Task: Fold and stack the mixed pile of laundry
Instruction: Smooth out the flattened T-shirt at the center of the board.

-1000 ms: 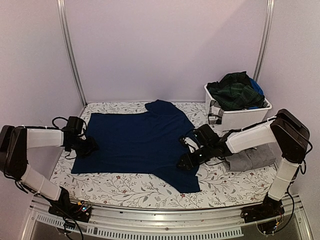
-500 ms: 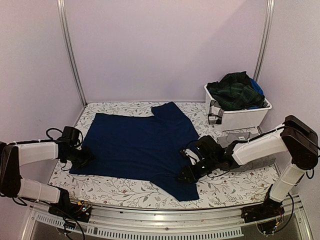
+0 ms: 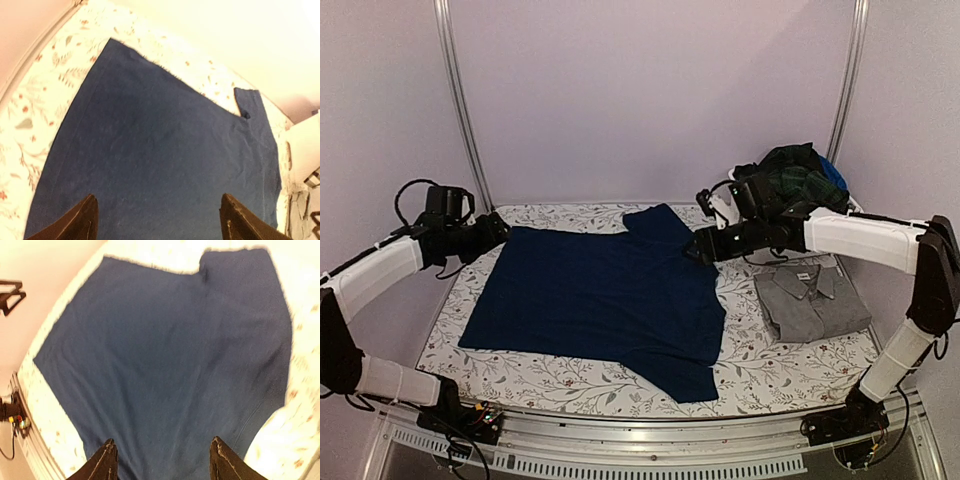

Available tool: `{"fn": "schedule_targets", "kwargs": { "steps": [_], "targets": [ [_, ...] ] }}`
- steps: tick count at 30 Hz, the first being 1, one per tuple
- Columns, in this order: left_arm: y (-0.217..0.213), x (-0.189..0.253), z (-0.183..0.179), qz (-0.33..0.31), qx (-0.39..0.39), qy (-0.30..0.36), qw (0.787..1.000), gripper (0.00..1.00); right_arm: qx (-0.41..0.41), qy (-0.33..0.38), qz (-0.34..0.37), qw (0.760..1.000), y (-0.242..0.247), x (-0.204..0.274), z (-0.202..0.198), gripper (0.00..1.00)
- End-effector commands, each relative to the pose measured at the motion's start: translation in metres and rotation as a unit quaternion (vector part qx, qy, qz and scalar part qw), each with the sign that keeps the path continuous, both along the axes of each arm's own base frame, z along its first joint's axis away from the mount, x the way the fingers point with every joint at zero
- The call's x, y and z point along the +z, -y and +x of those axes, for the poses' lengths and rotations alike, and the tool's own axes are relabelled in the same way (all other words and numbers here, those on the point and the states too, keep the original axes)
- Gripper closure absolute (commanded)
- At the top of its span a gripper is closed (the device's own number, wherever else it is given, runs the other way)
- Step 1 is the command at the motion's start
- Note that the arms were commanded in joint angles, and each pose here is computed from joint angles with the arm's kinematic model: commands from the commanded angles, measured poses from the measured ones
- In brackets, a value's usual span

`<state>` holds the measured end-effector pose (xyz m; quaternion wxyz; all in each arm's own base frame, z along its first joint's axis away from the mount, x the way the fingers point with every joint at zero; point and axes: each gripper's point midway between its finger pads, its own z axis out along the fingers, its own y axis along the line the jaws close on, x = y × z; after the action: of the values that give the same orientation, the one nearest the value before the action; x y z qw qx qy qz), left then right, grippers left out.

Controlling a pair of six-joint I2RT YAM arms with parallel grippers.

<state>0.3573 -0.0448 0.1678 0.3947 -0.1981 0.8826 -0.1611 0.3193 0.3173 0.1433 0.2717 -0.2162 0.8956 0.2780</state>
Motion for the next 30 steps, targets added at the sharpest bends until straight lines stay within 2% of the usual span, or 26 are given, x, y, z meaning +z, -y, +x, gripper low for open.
{"fn": "schedule_targets", "kwargs": {
  "steps": [1,5,11,19,22,25,26,30],
  "targets": [
    [-0.007,0.031,0.047,0.042,-0.018,0.041,0.998,0.16,-0.028,0.094,-0.014,0.995,0.010,0.050,0.078,0.39],
    [-0.002,0.041,0.083,0.041,-0.035,0.056,0.997,0.17,-0.047,0.151,-0.020,0.987,0.000,0.082,0.143,0.39],
    [-0.024,0.021,0.135,0.045,-0.023,0.026,0.998,0.20,-0.057,0.156,-0.058,0.984,-0.018,0.045,0.207,0.40],
    [-0.047,-0.043,0.209,0.057,-0.024,-0.027,0.998,0.26,-0.063,0.157,-0.081,0.982,-0.028,-0.009,0.249,0.41],
    [-0.048,-0.066,0.218,0.062,-0.031,-0.071,0.995,0.29,-0.050,0.133,-0.084,0.986,-0.027,-0.027,0.243,0.41],
    [-0.036,-0.061,0.197,0.055,-0.027,-0.070,0.996,0.31,-0.006,0.092,-0.071,0.993,-0.030,-0.039,0.210,0.42],
    [-0.034,-0.060,0.184,0.058,-0.018,-0.065,0.996,0.30,0.009,0.065,-0.074,0.995,-0.026,-0.060,0.189,0.42],
    [-0.040,-0.063,0.156,0.041,0.008,-0.055,0.998,0.26,0.028,0.060,-0.028,0.997,-0.021,-0.037,0.149,0.42]
  ]
}}
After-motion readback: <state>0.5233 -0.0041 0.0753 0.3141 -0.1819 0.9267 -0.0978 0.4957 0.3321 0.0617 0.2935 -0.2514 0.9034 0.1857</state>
